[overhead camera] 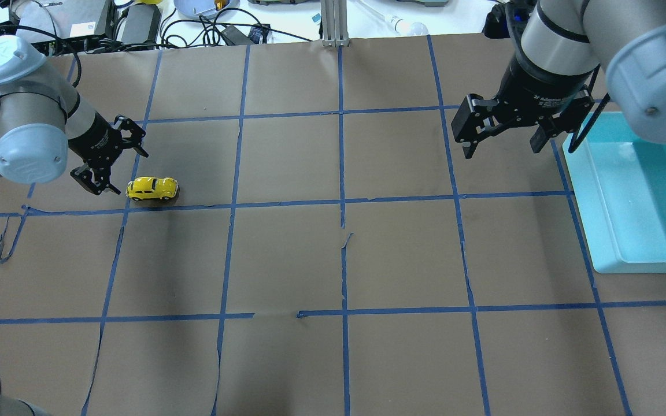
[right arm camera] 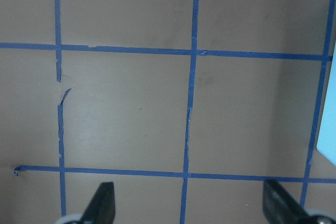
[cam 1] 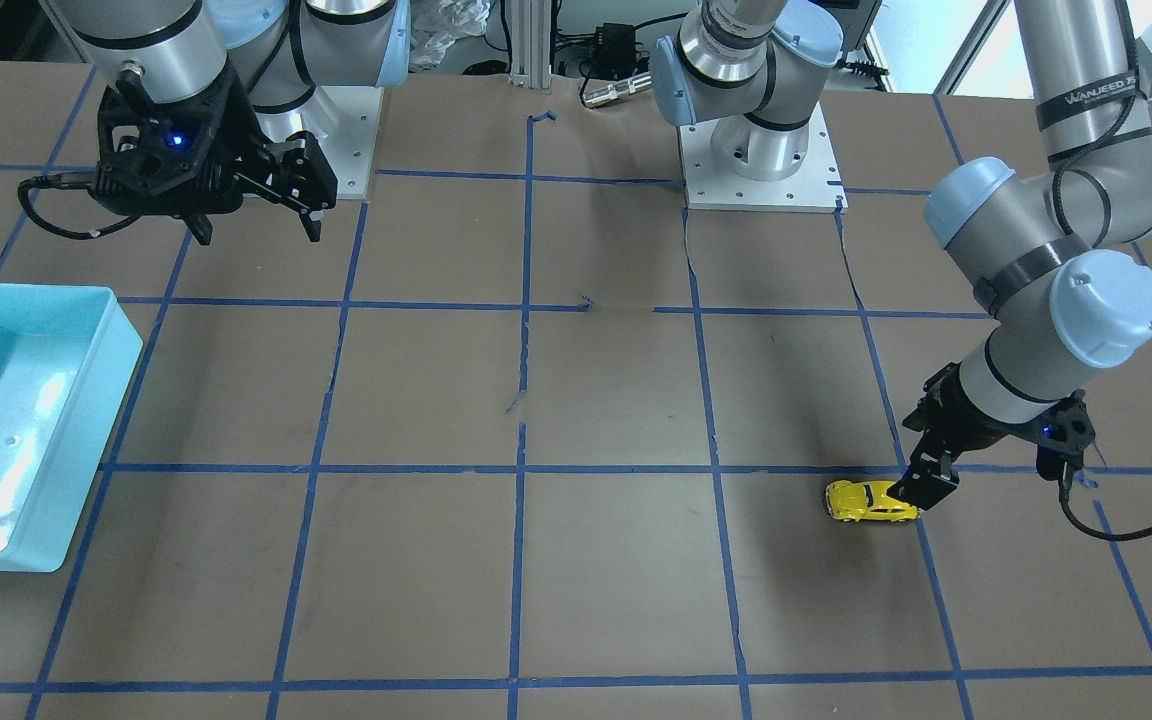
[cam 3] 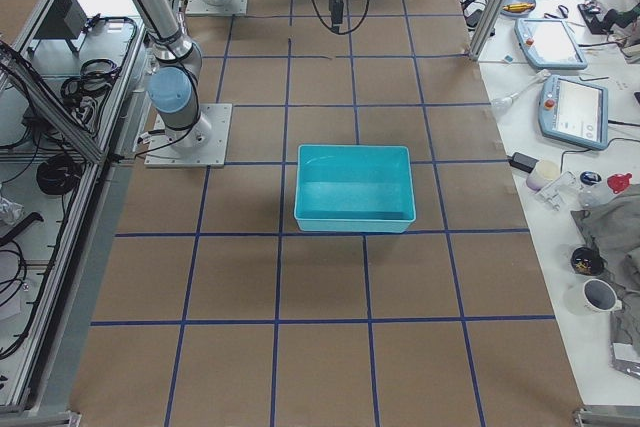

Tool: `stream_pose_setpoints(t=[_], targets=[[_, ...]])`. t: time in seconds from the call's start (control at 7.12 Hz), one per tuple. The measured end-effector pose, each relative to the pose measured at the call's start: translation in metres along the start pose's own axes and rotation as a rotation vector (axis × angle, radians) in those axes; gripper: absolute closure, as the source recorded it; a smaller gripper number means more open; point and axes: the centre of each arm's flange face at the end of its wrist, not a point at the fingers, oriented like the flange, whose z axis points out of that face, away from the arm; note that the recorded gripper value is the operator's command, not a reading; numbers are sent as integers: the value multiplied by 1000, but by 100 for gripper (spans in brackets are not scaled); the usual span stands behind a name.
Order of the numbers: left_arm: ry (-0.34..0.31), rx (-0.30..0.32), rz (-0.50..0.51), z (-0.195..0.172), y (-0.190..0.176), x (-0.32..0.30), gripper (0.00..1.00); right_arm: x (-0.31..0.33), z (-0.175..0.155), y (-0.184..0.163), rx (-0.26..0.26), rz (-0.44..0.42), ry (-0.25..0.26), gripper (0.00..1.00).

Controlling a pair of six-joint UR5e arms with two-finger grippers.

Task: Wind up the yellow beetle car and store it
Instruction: 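Move the left gripper down over the yellow beetle car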

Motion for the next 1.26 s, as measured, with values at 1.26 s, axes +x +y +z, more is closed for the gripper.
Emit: stream_pose_setpoints(t=[1.26], targets=[[-7, -10, -282, 69, -16, 16, 0, 8, 4, -19, -6, 9, 11, 0]])
